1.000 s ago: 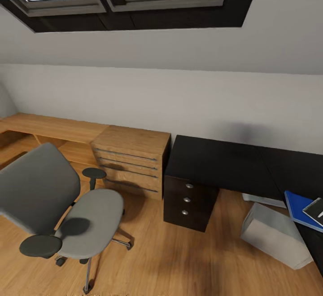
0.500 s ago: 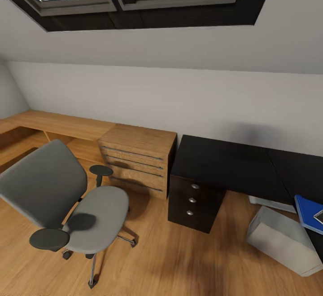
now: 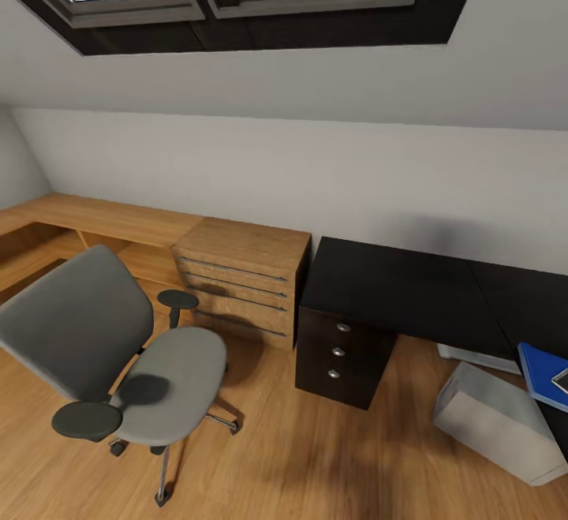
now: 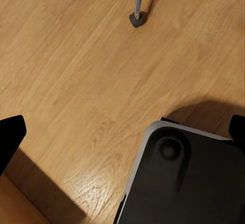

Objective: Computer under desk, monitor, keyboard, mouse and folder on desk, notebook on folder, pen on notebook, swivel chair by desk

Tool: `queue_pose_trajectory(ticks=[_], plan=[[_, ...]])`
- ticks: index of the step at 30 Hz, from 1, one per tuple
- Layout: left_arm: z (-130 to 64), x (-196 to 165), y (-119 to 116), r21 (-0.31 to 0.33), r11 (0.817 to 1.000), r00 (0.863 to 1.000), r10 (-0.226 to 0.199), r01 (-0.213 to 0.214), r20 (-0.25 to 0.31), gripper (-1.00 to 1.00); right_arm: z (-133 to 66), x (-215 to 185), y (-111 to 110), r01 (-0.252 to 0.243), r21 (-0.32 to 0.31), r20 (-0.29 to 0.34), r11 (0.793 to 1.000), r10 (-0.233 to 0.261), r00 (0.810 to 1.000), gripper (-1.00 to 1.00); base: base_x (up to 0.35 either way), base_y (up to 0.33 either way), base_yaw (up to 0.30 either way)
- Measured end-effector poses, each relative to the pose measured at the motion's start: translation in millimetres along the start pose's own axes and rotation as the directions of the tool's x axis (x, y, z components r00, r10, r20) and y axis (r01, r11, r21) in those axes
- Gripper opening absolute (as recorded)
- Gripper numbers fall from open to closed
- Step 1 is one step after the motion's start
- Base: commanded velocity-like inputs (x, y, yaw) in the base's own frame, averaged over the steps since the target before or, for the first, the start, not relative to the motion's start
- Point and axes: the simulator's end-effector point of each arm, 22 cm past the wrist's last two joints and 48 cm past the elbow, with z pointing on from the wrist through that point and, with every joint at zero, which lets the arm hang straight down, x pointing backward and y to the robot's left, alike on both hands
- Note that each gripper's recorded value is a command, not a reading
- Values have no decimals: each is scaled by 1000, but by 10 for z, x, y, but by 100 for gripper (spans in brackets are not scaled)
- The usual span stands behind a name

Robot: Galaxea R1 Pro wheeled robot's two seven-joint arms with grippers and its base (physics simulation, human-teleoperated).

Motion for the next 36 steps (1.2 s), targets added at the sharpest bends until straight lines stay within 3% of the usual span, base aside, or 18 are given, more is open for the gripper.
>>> queue_pose_trajectory(ticks=[25, 36], plan=[[-3, 12, 6, -10, 1000, 1000, -7, 7, -6, 100, 0, 1, 0, 3, -2, 0, 1000, -3, 1000, 100, 0, 0, 0], [-14, 20, -37, -1, 1000, 1000, -9, 9, -8, 100, -32, 15, 174, -12, -22, -4, 1000, 12, 1000, 100, 0, 0, 0]])
